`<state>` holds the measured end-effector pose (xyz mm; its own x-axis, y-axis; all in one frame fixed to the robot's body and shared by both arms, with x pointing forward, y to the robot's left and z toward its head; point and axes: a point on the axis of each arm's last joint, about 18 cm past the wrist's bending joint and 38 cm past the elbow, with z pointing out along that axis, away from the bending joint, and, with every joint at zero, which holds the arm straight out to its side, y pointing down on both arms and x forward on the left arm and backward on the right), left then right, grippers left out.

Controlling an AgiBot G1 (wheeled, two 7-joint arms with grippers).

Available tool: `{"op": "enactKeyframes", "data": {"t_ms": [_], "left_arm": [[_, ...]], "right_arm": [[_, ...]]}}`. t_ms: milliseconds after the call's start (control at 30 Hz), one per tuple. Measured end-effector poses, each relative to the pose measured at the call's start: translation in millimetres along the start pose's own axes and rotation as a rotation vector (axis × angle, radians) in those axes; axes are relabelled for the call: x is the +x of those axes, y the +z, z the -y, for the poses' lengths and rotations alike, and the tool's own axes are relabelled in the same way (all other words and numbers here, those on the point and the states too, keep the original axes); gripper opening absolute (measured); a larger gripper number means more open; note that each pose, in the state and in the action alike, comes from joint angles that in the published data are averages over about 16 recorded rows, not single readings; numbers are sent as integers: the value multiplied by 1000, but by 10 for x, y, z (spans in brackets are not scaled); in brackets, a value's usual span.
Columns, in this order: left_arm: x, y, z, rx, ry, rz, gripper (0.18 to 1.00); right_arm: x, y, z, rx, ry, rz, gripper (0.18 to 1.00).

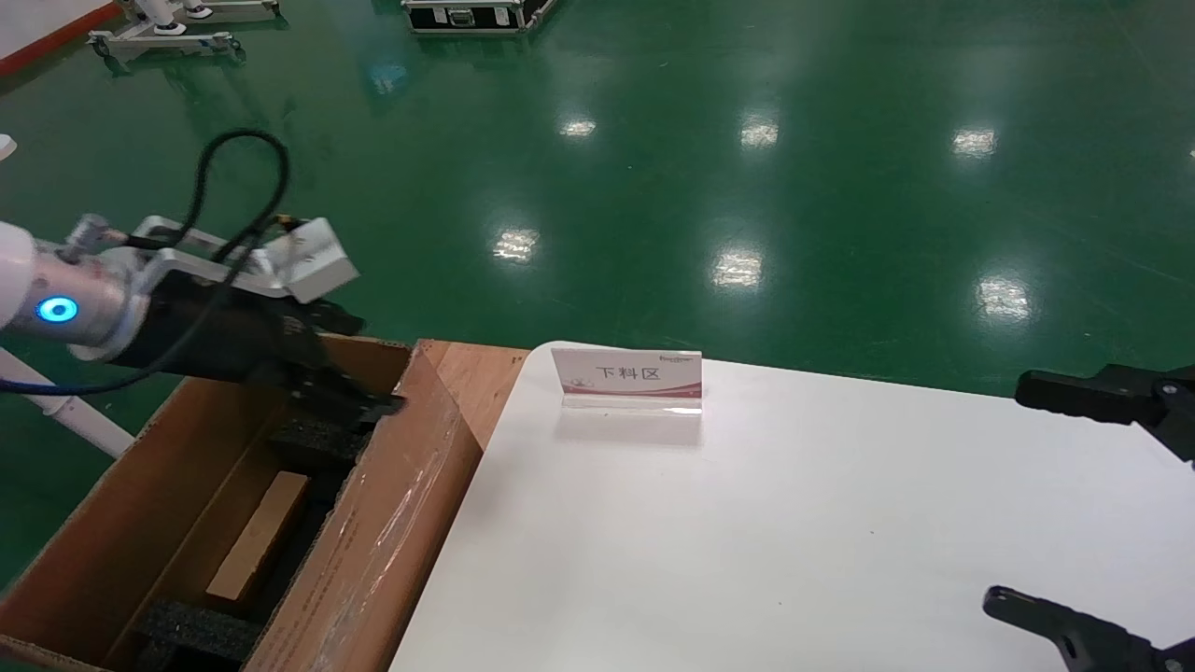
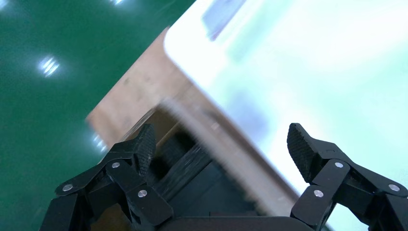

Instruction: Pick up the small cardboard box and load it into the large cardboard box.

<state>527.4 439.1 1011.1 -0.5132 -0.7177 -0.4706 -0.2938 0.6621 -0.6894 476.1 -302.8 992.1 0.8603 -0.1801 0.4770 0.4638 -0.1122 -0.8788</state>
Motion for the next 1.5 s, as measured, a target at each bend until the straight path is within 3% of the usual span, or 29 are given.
{"op": "enactKeyframes", "data": {"t_ms": [800, 1167, 1500], "left_arm": [[868, 286, 702, 365, 190, -424, 1001], [1166, 229, 807, 604, 231, -569, 1001], [1317, 91, 746, 845, 242, -636, 1001]], "right_arm": [[-1, 0, 1, 0, 0, 0, 1001], [-3, 2, 2, 0, 0, 1, 1001], [-5, 3, 3, 0, -1, 1, 1001]]}}
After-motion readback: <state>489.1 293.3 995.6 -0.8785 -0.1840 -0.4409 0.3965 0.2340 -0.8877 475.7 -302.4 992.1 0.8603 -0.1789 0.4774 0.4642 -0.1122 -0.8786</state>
